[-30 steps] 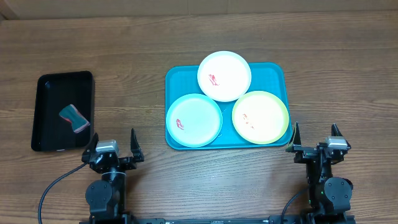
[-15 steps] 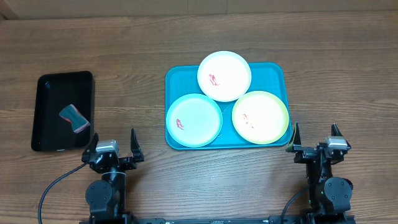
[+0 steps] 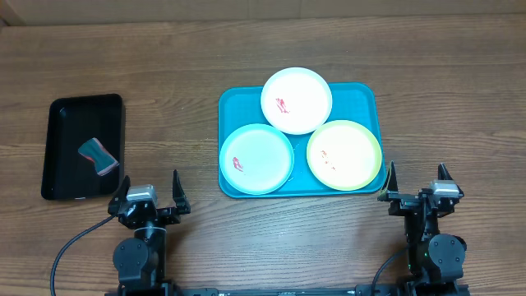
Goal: Clean dirty plates on tray and stack at the side
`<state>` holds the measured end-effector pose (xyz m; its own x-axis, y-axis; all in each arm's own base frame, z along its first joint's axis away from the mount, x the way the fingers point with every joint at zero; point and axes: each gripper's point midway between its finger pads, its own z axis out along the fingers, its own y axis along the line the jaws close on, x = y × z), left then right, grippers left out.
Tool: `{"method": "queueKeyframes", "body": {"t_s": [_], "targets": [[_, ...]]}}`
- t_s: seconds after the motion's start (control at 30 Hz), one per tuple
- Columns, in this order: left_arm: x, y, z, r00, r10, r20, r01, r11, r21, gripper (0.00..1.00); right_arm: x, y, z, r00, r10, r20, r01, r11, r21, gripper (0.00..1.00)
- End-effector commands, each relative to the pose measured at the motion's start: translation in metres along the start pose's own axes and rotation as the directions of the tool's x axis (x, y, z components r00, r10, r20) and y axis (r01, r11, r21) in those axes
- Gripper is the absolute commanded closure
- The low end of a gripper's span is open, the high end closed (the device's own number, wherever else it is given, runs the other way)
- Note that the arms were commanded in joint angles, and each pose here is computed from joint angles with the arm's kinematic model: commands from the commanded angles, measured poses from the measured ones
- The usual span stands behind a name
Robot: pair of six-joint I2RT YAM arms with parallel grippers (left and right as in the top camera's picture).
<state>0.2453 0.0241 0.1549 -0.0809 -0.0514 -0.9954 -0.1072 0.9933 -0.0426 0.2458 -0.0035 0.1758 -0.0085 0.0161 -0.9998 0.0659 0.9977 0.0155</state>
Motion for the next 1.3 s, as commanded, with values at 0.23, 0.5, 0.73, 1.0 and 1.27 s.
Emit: {"method": "queueKeyframes", "body": {"t_s": [0.23, 0.5, 0.73, 1.0, 1.27], "targets": [[-0.03, -0.06, -0.013, 0.911, -0.411, -0.032, 0.394, 0.845, 0.361, 0.0, 0.001, -0.002, 0.0, 1.0, 0.0, 0.005, 0.0, 1.0, 0.006, 0.0], [-0.123, -0.063, -0.044, 0.895, -0.323, 0.306, 0.161, 0.877, 0.452, 0.0, 0.001, -0.002, 0.0, 1.0, 0.0, 0.005, 0.0, 1.0, 0.006, 0.0], [-0.173, -0.002, -0.036, 0.937, -0.237, 0.255, 0.234, 0.971, 0.039, 0.0, 0.001, -0.002, 0.0, 1.0, 0.0, 0.005, -0.001, 1.0, 0.006, 0.0], [-0.184, -0.027, 0.006, 0.989, -0.143, -0.019, 0.145, 0.984, 0.102, 0.0, 0.001, -0.002, 0.0, 1.0, 0.0, 0.005, 0.0, 1.0, 0.006, 0.0], [-0.178, 0.04, 0.038, 0.956, -0.218, -0.195, 0.151, 0.94, -0.307, 0.0, 0.002, -0.002, 0.0, 1.0, 0.0, 0.005, 0.0, 1.0, 0.006, 0.0]]}}
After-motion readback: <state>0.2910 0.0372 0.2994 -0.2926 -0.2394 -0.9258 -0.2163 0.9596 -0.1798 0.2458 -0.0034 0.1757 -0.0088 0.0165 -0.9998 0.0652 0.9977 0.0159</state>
